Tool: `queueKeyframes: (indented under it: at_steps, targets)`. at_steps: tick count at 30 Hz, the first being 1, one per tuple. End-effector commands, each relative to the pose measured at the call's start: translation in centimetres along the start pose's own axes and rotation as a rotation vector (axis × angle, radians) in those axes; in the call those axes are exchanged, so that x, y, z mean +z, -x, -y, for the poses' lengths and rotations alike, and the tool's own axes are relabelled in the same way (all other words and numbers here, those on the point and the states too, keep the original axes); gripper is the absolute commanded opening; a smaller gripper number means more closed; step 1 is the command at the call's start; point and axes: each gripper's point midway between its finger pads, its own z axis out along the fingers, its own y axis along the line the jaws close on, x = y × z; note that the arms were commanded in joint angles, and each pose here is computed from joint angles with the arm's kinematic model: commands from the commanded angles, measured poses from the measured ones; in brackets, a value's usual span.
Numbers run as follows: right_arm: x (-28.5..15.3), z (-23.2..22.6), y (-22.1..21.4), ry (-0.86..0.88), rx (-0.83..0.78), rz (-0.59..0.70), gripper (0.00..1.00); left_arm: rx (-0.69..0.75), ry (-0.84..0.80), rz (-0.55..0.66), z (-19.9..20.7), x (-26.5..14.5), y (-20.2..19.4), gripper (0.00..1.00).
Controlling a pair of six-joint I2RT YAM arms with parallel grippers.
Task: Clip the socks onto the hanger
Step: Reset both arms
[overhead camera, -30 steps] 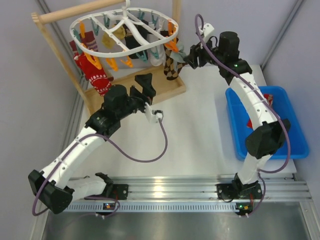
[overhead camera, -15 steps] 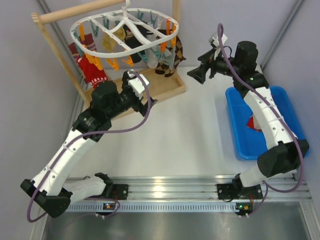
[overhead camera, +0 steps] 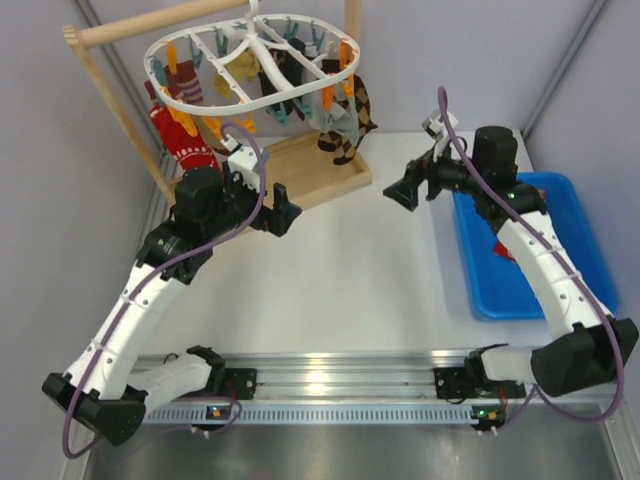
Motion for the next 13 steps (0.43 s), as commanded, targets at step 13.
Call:
queueKeyframes:
  at_steps: [13]
  targets:
    - [-8.0,-0.1,-9.0,-0.257,0.047,-0.086,1.00,0.010,0.365,-0.073,-7.5,-5.8,-5.7,0.98]
